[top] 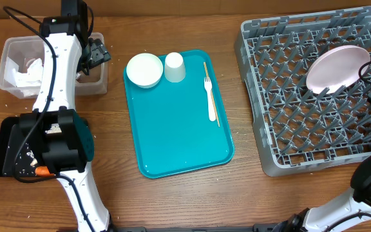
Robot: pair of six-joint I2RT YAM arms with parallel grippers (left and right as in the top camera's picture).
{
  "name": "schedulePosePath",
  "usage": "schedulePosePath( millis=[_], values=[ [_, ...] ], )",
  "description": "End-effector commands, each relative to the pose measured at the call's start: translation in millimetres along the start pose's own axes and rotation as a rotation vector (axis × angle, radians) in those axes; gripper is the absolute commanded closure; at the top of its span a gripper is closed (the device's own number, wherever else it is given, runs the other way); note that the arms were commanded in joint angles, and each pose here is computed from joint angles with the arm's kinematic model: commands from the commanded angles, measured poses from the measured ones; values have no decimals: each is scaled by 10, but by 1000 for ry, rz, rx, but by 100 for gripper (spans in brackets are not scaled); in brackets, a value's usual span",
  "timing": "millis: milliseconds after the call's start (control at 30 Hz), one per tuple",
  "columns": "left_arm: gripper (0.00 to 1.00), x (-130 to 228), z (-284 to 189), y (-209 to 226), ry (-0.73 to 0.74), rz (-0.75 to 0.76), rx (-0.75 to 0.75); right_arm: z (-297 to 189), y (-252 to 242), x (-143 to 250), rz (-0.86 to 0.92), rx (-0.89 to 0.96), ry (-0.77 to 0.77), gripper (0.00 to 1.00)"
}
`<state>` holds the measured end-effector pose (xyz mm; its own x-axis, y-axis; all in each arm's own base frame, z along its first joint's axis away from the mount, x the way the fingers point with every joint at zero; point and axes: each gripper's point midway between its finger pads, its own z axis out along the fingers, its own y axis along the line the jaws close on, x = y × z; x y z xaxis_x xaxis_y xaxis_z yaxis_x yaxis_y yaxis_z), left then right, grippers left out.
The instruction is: Sort waste into correct bins and load items into the dishwasher rack
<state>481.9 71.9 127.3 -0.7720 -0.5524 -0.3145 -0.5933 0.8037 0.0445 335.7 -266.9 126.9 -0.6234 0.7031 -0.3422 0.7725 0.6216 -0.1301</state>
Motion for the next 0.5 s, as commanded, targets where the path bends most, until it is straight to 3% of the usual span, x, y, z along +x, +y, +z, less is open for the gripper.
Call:
schedulePosePath(
  millis=[0,267,333,467],
  values=[
    [0,-65,-82,-17,-22,-31,17,-71,-28,-69,10,7,-27,65],
    [0,-67,-82,-16,-22,-32,17,-175,16,-101,11,-26,-23,81],
    [0,-67,-82,-15,-23,-32,17,-272,14,-147,13,-33,-29,95],
    [0,-67,-82,-16,-22,-32,17,-474,97,-227,16,-99,-38,96]
  ],
)
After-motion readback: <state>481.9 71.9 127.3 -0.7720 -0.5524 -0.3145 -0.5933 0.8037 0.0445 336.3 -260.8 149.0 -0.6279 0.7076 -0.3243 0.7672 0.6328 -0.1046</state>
